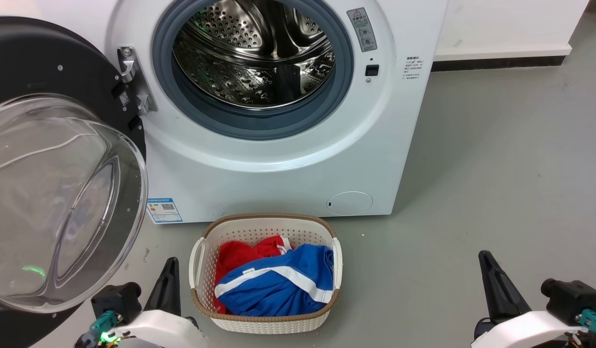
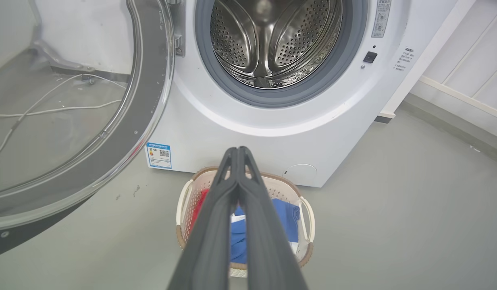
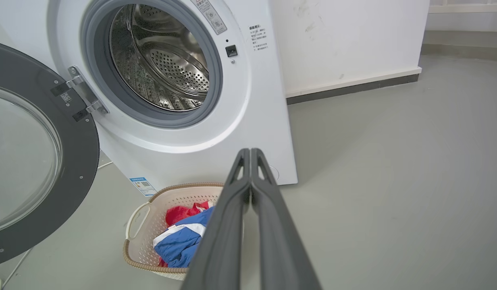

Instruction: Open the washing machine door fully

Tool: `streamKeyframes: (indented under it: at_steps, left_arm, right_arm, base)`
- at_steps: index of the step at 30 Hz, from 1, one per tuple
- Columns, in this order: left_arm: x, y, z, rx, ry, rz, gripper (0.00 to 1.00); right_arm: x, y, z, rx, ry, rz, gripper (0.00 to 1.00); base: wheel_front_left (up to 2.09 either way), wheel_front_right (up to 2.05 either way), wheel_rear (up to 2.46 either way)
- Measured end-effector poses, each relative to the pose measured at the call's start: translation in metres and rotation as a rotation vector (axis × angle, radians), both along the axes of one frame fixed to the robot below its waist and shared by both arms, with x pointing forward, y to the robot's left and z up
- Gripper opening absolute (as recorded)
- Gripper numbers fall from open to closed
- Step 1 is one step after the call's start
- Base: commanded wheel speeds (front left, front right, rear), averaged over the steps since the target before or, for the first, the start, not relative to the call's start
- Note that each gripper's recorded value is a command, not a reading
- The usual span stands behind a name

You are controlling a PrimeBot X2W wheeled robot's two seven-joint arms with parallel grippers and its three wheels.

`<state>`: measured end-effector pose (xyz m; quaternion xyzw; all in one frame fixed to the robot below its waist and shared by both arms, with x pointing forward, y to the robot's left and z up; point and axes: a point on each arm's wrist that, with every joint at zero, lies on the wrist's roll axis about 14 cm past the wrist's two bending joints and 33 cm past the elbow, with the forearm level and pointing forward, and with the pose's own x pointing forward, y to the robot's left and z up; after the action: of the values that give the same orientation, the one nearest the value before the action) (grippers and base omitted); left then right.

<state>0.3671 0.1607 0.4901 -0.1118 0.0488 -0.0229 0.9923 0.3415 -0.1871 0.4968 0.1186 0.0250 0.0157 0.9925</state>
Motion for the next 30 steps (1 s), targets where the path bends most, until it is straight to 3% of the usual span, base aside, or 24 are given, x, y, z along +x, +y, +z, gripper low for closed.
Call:
streamKeyframes:
  at_steps: [30]
  left_arm:
    - [0.01, 0.012, -0.009, -0.488, 0.102, 0.067, 0.0]
  right_arm:
    - [0.015, -0.007, 0.0, 0.492, 0.009, -0.044, 0.0]
  base:
    - [0.0, 0.0, 0.0]
